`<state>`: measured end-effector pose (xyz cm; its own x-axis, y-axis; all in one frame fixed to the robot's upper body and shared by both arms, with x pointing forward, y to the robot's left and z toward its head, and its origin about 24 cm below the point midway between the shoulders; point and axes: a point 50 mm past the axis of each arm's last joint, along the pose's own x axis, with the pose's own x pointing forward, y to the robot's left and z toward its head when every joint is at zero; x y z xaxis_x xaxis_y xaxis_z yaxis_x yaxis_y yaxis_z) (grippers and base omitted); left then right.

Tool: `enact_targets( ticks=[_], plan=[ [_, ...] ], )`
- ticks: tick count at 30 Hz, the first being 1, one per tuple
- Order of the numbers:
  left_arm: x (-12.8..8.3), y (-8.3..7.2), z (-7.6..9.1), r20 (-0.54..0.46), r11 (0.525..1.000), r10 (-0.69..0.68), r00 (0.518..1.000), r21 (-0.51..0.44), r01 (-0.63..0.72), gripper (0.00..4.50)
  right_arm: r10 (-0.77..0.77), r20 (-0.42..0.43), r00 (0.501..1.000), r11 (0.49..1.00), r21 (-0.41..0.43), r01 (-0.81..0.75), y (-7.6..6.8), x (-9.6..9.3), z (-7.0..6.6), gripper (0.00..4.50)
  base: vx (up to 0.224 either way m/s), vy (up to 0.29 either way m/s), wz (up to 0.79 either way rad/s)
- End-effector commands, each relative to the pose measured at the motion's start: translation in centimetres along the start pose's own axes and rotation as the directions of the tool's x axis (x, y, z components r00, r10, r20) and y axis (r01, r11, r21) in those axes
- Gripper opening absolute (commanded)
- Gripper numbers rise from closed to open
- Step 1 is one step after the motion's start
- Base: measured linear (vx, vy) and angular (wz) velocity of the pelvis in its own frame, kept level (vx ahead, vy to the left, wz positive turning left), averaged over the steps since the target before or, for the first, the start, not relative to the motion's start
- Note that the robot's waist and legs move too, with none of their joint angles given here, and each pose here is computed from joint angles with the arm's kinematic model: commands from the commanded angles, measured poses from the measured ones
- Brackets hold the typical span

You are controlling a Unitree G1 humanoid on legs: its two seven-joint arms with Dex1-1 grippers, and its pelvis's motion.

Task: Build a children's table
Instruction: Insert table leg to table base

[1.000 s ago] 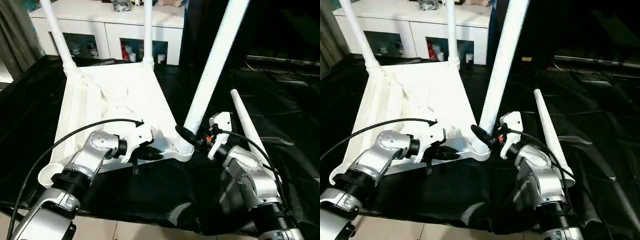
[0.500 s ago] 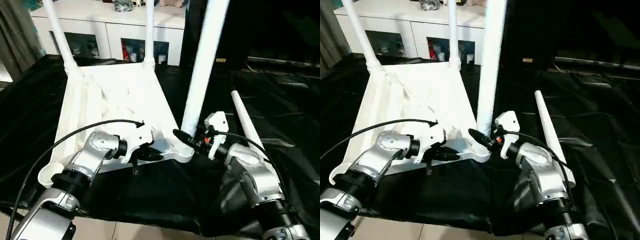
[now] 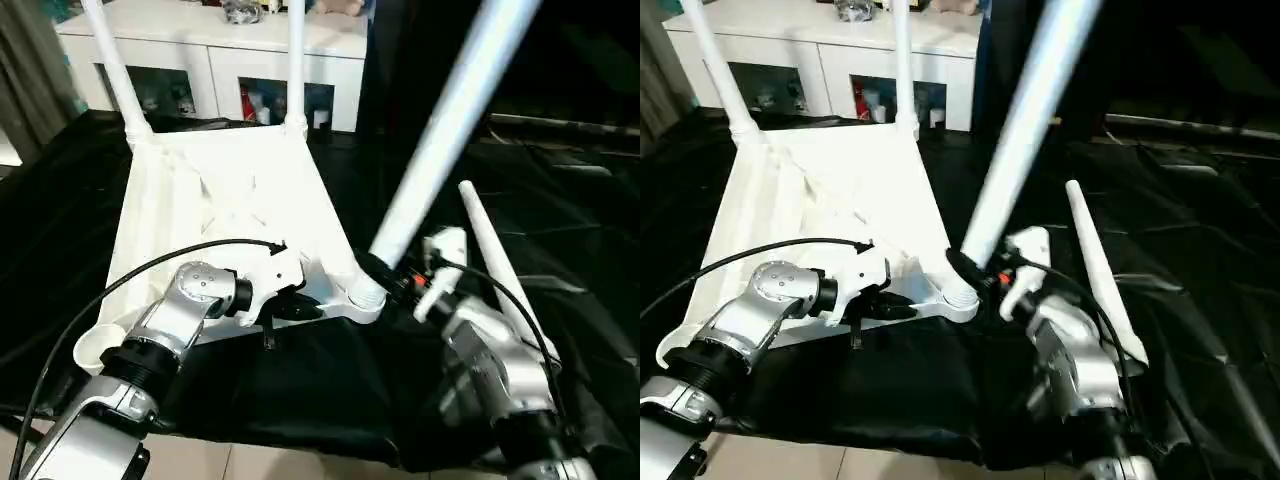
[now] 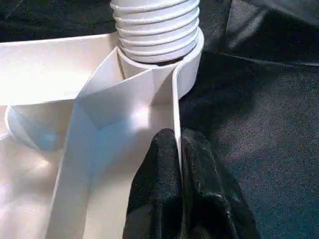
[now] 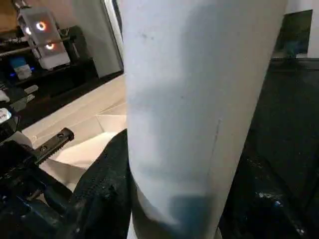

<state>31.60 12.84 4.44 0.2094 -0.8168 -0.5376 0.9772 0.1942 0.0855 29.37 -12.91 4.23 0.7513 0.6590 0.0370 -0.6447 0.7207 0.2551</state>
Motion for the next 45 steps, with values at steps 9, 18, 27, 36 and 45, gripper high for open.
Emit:
enact_targets(
  ticks=[9, 18, 27, 36, 45],
  plan=[
    [-0.9, 0.0, -0.9, -0.074, 1.0, -0.011, 0.997, -0.001, 0.011, 0.0, 0.059, -0.218, 0.974, 0.994, -0.079, -0.078, 1.2, -1.0, -3.4, 1.88, 0.0, 0.0, 0.0],
    [-0.8, -0.4, -1.2, -0.102, 0.999, -0.025, 0.994, 0.023, 0.028, 0.0, 0.167, -0.338, 0.926, 0.972, -0.104, -0.213, 1.2, -0.1, -3.4, 1.88, 0.0, 0.0, 0.0],
    [-1.0, -0.6, -0.8, -0.066, 0.996, -0.074, 0.995, 0.049, 0.077, 0.0, 0.237, -0.356, 0.904, 0.962, -0.046, -0.27, 0.9, -1.2, -4.2, 1.88, 0.0, 0.0, 0.0],
    [-1.7, -1.5, -0.5, -0.061, 0.964, -0.251, 0.966, 0.068, 0.255, 0.0, 0.315, -0.375, 0.872, 0.934, -0.04, -0.355, 0.5, -1.7, -4.2, 1.87, 0.0, 0.0, 0.0],
    [-2.0, -0.9, -0.5, -0.065, 0.973, -0.219, 0.974, 0.062, 0.223, 0.0, 0.286, -0.394, 0.873, 0.942, -0.051, -0.332, 0.0, -2.1, -4.8, 1.87, 0.0, 0.0, 0.0]
  ],
)
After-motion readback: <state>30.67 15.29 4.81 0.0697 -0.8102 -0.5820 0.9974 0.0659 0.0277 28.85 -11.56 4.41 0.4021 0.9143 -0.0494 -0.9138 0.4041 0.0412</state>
